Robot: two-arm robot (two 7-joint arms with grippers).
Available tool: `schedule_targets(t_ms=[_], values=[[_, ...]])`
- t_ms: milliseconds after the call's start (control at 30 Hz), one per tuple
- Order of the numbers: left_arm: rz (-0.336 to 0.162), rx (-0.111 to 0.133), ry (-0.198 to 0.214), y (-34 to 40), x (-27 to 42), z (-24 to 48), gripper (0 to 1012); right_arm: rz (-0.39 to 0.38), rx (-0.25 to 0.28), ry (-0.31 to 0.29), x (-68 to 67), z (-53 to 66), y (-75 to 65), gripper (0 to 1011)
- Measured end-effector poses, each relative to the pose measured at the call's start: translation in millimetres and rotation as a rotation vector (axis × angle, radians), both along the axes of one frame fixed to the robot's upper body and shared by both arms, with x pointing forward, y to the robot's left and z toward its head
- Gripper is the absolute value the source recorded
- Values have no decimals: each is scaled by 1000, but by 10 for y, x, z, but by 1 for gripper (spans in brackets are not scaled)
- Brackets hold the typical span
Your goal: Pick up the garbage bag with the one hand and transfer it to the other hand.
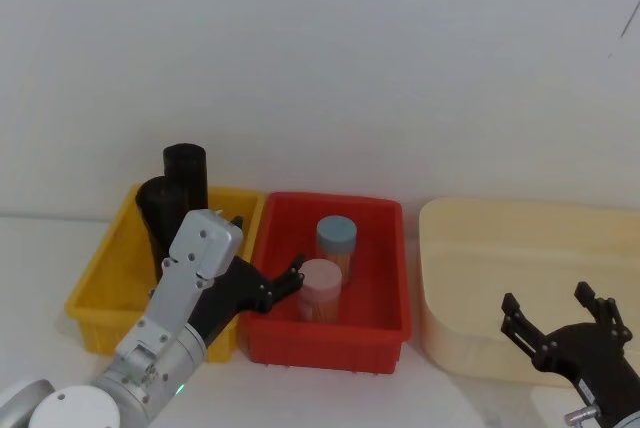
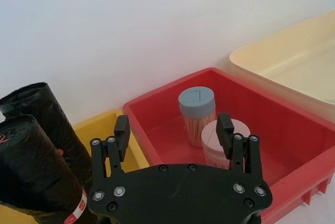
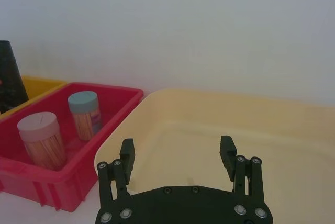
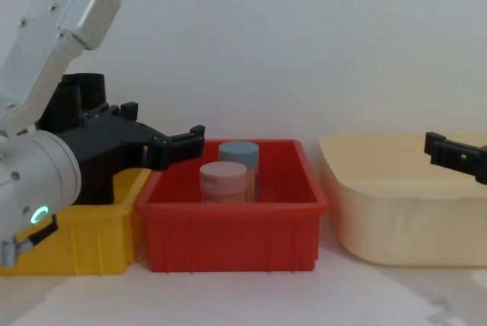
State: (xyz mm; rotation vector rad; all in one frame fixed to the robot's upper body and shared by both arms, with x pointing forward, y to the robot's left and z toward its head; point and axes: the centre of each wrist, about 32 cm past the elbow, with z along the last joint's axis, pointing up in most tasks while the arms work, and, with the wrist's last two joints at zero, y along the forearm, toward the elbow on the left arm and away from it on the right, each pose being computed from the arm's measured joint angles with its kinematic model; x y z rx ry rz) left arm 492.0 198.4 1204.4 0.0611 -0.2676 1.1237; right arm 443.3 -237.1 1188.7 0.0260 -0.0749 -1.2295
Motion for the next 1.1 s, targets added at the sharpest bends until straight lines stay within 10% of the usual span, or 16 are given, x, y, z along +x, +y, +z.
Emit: schedule_targets(t_ms=[1100], values=[[0, 0, 0, 0, 0, 0, 1001, 0, 0, 0, 0, 0, 0, 1004]])
